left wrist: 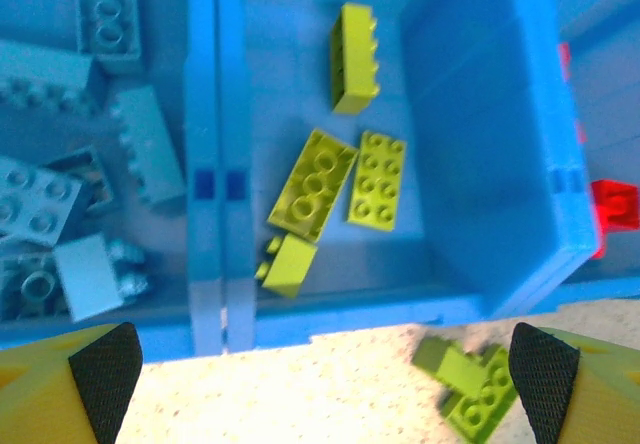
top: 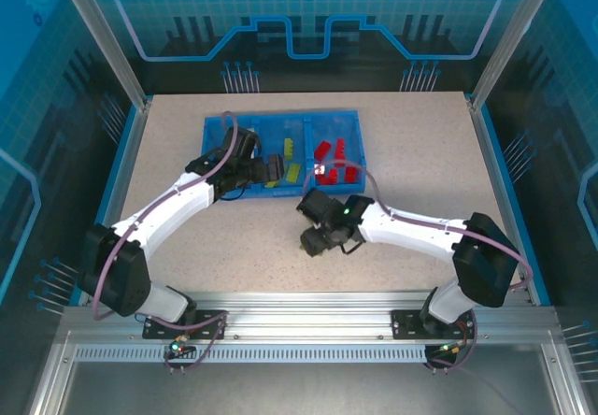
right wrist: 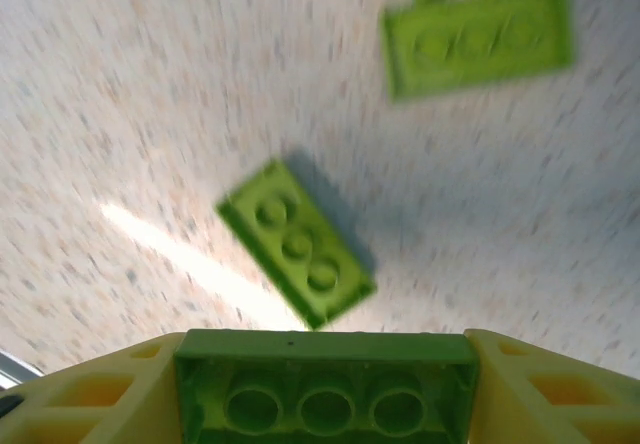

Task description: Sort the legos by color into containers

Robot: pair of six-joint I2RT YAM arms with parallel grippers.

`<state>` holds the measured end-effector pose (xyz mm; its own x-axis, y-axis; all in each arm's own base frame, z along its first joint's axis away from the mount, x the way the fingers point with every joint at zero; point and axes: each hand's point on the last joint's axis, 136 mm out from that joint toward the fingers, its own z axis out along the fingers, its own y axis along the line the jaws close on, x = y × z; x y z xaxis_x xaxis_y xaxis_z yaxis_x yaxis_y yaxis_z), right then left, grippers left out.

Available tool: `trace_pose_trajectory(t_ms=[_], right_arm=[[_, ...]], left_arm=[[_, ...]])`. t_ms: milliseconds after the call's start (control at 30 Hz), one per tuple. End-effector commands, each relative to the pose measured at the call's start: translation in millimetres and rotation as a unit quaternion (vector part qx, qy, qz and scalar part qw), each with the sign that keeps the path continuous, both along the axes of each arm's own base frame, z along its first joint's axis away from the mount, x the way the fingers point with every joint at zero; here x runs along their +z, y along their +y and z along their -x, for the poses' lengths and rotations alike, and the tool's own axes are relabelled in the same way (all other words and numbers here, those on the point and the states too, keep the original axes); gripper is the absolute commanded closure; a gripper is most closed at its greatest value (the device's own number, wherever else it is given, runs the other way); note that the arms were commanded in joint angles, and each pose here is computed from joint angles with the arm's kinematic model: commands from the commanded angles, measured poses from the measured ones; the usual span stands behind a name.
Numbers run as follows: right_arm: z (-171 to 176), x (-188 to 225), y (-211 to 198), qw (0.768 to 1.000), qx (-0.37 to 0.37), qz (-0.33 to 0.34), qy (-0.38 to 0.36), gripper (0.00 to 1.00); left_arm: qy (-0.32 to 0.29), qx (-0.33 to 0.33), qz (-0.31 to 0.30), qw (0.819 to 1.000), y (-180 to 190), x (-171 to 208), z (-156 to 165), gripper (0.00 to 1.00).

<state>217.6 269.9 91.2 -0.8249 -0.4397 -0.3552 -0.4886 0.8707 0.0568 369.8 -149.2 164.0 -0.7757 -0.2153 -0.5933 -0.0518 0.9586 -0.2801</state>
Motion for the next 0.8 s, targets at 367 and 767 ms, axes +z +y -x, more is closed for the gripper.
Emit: trace_pose_trajectory(t_ms=[367,767], right_arm=[[-143.6,73.8,44.9,0.990,-0.048,-0.134,-0.018,0.40],[-195.8,51.9,66.7,0.990,-0.091,-0.104,0.006,0.37]], left_arm=[[0.050,0.046,0.000,0.998,37.8,-45.1,70.6,0.01],[0.086,0.032,0.004,0.996,26.4,-76.8,118.3,0.01]])
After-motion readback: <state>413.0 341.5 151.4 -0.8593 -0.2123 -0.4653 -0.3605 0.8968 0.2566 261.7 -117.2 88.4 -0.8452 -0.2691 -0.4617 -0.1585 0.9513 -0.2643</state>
